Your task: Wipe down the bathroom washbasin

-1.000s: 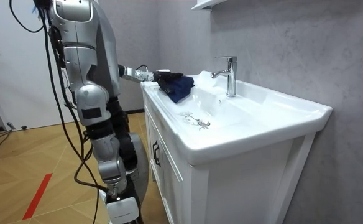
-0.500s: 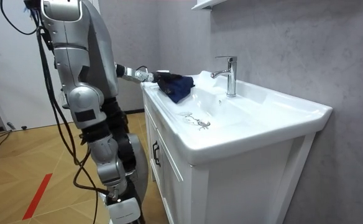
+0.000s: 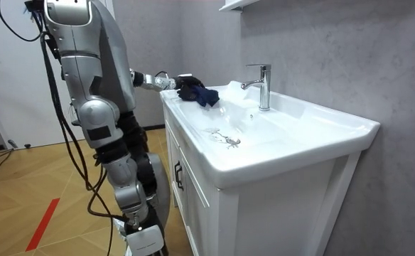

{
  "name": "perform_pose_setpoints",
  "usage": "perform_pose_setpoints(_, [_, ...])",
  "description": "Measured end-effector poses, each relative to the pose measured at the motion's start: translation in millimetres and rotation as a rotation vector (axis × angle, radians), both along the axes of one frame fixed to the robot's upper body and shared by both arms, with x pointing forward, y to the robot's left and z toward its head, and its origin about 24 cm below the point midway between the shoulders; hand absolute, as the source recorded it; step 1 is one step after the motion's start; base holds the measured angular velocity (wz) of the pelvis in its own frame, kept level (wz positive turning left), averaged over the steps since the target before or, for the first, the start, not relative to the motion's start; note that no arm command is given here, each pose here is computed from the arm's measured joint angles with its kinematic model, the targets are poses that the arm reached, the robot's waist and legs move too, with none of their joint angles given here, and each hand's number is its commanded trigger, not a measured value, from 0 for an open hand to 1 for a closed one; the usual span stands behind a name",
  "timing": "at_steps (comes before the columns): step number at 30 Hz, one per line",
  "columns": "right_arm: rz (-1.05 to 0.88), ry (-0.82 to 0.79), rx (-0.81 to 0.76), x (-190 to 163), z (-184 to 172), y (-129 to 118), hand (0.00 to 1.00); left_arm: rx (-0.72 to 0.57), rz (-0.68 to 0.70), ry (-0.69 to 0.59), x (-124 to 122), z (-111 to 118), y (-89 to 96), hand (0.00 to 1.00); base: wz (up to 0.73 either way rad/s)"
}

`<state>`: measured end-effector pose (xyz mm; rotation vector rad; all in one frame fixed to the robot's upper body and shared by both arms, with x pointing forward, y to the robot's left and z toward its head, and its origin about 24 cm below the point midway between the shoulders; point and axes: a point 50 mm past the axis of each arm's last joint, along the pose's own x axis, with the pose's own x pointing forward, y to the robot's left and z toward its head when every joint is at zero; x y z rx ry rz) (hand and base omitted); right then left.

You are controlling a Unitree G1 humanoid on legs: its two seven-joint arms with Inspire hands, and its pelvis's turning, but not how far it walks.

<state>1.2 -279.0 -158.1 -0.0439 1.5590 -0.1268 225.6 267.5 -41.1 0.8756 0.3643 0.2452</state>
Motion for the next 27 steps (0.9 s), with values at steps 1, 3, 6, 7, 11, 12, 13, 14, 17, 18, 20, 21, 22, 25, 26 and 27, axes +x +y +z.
perform_pose_setpoints(1, [0.007, -0.001, -0.002, 1, 0, 0, 0.00, 0.000, 0.000, 0.000, 0, 0, 0.0, 1.00, 0.00])
perform_pose_setpoints(3, [0.007, -0.004, -0.003, 2, 0, 0, 0.00, -0.001, 0.000, 0.000, 0, 0, 0.0, 1.00, 0.00])
perform_pose_setpoints(6, [0.007, -0.003, -0.005, 1, 0, -1, 0.00, -0.005, -0.008, 0.002, 1, 0, -1.3, 1.00, 0.02])
perform_pose_setpoints(7, [0.008, -0.004, -0.007, 2, 1, -2, 0.00, -0.009, -0.010, 0.003, 2, 0, -1.5, 1.00, 0.00])
perform_pose_setpoints(11, [0.011, -0.011, -0.009, 5, 1, -2, 0.00, -0.023, -0.004, 0.002, 2, 0, -1.2, 1.00, 0.00])
perform_pose_setpoints(12, [0.013, -0.014, -0.010, 6, 1, -2, 0.00, -0.033, 0.002, 0.000, 1, 0, -1.0, 1.00, 0.00])
perform_pose_setpoints(13, [0.015, -0.018, -0.012, 8, 1, -2, 0.00, -0.035, 0.002, -0.001, 1, 0, -1.1, 1.00, 0.00])
perform_pose_setpoints(14, [0.015, -0.020, -0.012, 9, 1, -2, 0.00, -0.038, 0.004, -0.002, 1, 0, -1.0, 1.00, 0.00])
perform_pose_setpoints(17, [0.021, -0.039, -0.021, 16, 1, -3, 0.00, -0.040, 0.002, -0.009, 2, 1, -1.7, 1.00, 0.00])
perform_pose_setpoints(18, [0.020, -0.053, -0.021, 22, 1, -3, 0.00, -0.040, 0.000, -0.016, 4, 3, -2.0, 1.00, 0.00])
perform_pose_setpoints(20, [0.015, -0.078, -0.023, 28, 2, -3, 0.00, -0.041, -0.009, -0.031, 6, 6, -3.6, 1.00, 0.03])
perform_pose_setpoints(21, [0.003, -0.097, -0.024, 31, 2, -2, 0.00, -0.045, -0.017, -0.041, 7, 9, -5.8, 1.00, 0.20])
perform_pose_setpoints(22, [-0.015, -0.114, -0.018, 32, 1, -1, 0.00, -0.049, -0.025, -0.055, 8, 12, -8.4, 1.00, 0.28])
perform_pose_setpoints(25, [-0.054, -0.159, -0.009, 36, 1, 1, 0.00, -0.044, -0.040, -0.088, 7, 22, -11.6, 1.00, 0.26])
perform_pose_setpoints(26, [-0.063, -0.164, -0.008, 36, 1, 1, 0.00, -0.042, -0.040, -0.092, 5, 23, -11.6, 1.00, 0.14])
perform_pose_setpoints(27, [-0.070, -0.169, -0.007, 35, 1, 1, 0.00, -0.040, -0.042, -0.102, 5, 25, -12.2, 1.00, 0.19])
